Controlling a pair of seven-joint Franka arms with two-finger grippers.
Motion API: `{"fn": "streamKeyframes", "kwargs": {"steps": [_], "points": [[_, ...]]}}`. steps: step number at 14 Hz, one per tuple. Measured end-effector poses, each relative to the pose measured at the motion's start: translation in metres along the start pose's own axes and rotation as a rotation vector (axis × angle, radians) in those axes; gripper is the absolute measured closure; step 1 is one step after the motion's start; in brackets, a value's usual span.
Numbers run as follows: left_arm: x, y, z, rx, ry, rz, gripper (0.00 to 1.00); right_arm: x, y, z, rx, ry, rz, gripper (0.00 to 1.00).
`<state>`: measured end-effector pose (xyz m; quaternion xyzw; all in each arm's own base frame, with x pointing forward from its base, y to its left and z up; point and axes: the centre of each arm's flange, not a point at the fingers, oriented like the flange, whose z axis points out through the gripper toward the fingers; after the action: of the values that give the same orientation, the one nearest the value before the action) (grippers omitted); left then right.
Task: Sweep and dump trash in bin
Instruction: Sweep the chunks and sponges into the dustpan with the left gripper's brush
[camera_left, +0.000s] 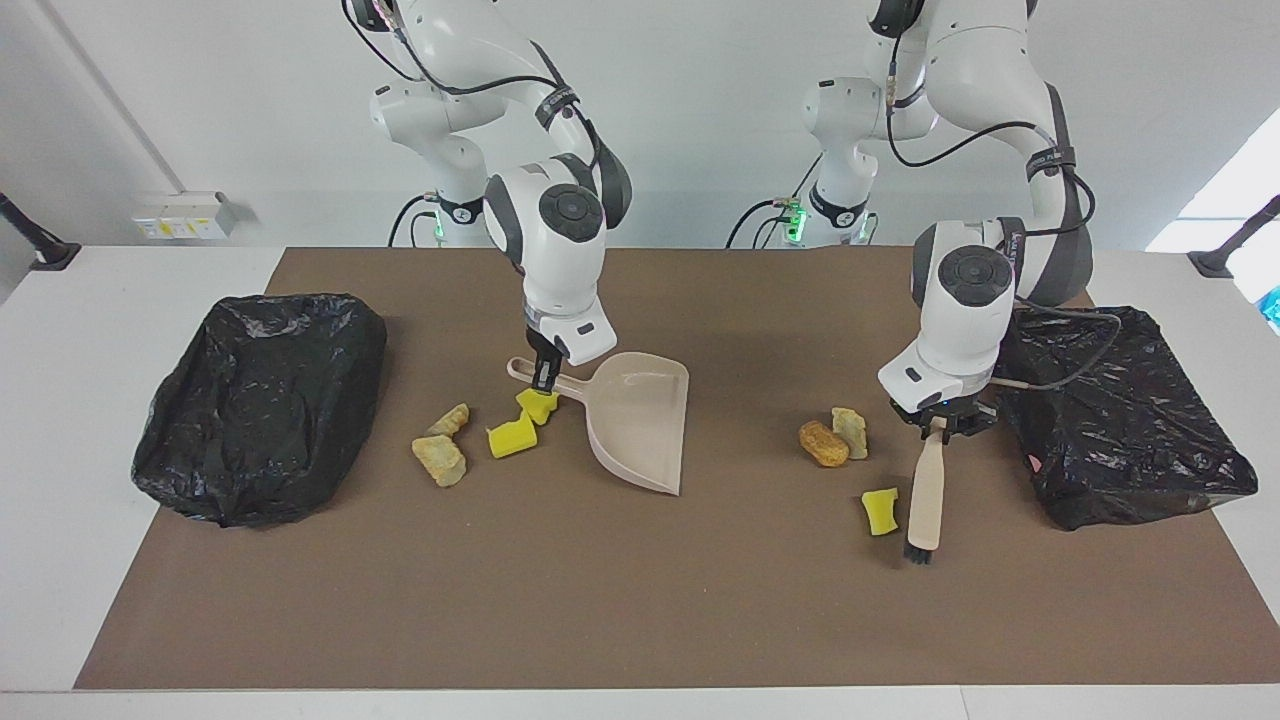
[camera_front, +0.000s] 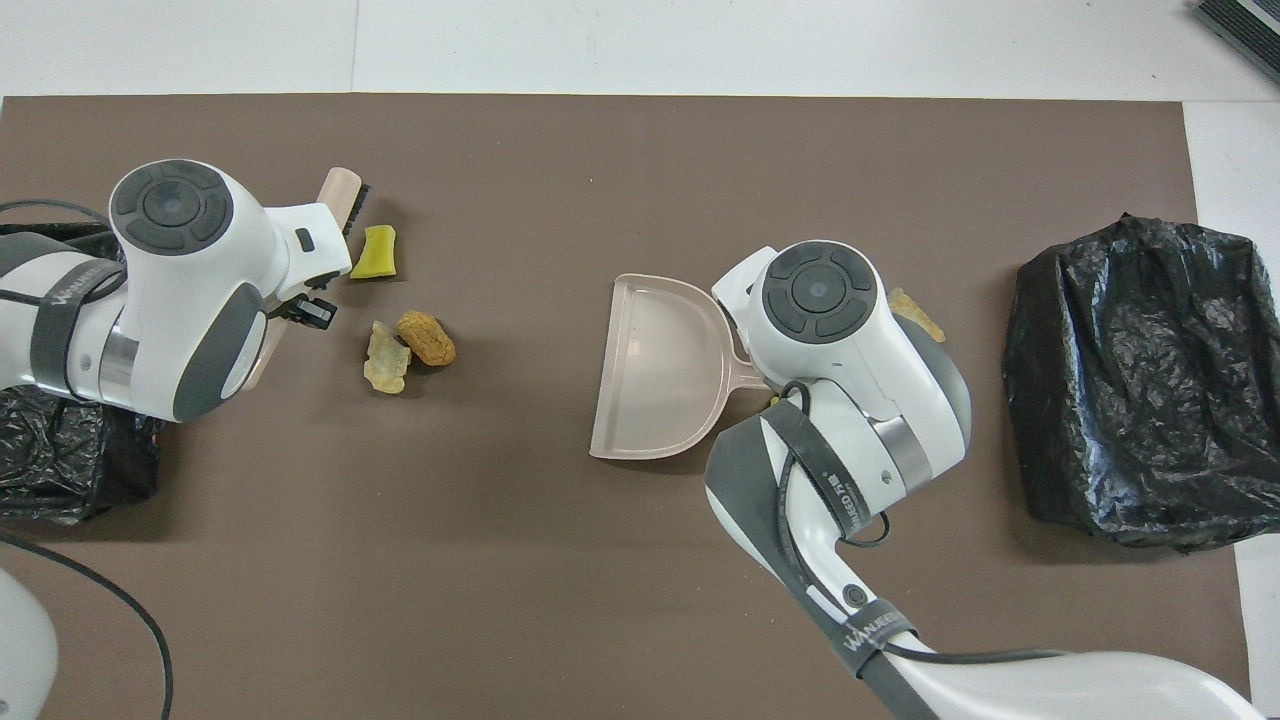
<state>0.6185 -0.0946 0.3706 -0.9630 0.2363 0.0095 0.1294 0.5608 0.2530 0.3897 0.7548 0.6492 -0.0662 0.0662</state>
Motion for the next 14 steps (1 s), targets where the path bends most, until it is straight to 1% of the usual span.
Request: {"fn": "streamKeyframes", "kwargs": {"steps": [2, 4, 6, 8, 11, 14], "points": [[-0.009, 0.006, 0.014, -0.009, -0.022, 0.008, 0.74, 0.010, -0.003, 0.002, -0.015, 0.008, -0.018, 0.68], [-0.025, 0.017, 0.024, -0.017, -0.049, 0.007, 0.74, 0.017, -0.005, 0.005, -0.021, 0.012, -0.030, 0.68], [-0.045, 0.031, 0.025, -0.018, -0.072, -0.073, 0.74, 0.018, -0.005, 0.008, -0.019, 0.011, -0.031, 0.68], [-0.055, 0.048, 0.023, -0.021, -0.086, -0.110, 0.74, 0.020, -0.007, 0.008, -0.018, 0.010, -0.035, 0.68], [-0.060, 0.080, 0.014, -0.077, -0.126, -0.181, 0.74, 0.023, -0.009, 0.010, -0.020, 0.011, -0.058, 0.68], [-0.057, 0.118, 0.004, -0.112, -0.135, -0.224, 0.74, 0.024, -0.010, 0.011, -0.024, 0.016, -0.063, 0.68]]}}
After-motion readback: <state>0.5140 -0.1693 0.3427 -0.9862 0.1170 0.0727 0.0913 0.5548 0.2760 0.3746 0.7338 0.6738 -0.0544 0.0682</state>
